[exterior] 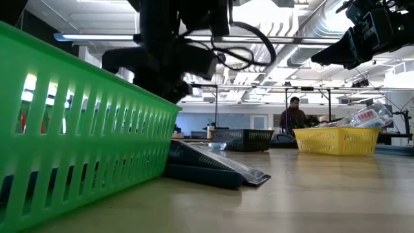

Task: Pick & Place Travel size toiletries
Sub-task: Put the top razor into the green bin

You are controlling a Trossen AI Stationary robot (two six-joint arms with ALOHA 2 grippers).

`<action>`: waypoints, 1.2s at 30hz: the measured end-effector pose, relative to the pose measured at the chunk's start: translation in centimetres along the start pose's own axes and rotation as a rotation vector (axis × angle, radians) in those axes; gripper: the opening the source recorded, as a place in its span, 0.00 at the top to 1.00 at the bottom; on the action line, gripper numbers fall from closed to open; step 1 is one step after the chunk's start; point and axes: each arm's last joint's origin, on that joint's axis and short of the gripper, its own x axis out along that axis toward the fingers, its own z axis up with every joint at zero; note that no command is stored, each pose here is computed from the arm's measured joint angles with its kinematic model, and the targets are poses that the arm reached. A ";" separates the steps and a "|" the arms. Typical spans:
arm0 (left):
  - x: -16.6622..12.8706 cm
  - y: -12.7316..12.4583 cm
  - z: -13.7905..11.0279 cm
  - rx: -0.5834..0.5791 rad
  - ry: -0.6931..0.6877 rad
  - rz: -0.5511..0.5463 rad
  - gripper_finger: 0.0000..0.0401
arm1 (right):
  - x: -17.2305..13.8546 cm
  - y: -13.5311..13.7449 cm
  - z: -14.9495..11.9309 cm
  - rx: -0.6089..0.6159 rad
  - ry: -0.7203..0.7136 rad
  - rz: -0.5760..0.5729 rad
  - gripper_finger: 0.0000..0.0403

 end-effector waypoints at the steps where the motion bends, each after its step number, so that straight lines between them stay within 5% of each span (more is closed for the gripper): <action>1: 0.2 0.0 0.0 0.008 0.001 -0.014 0.70 | 0.0 0.0 0.0 -0.001 0.001 0.000 0.99; 29: 3.1 -0.2 0.4 0.069 0.061 -0.031 0.70 | 0.0 0.0 -0.2 -0.008 0.017 -0.001 0.99; 36: 3.1 -0.2 0.5 0.069 0.059 -0.031 0.80 | 0.0 0.0 -0.2 -0.008 0.017 -0.001 0.99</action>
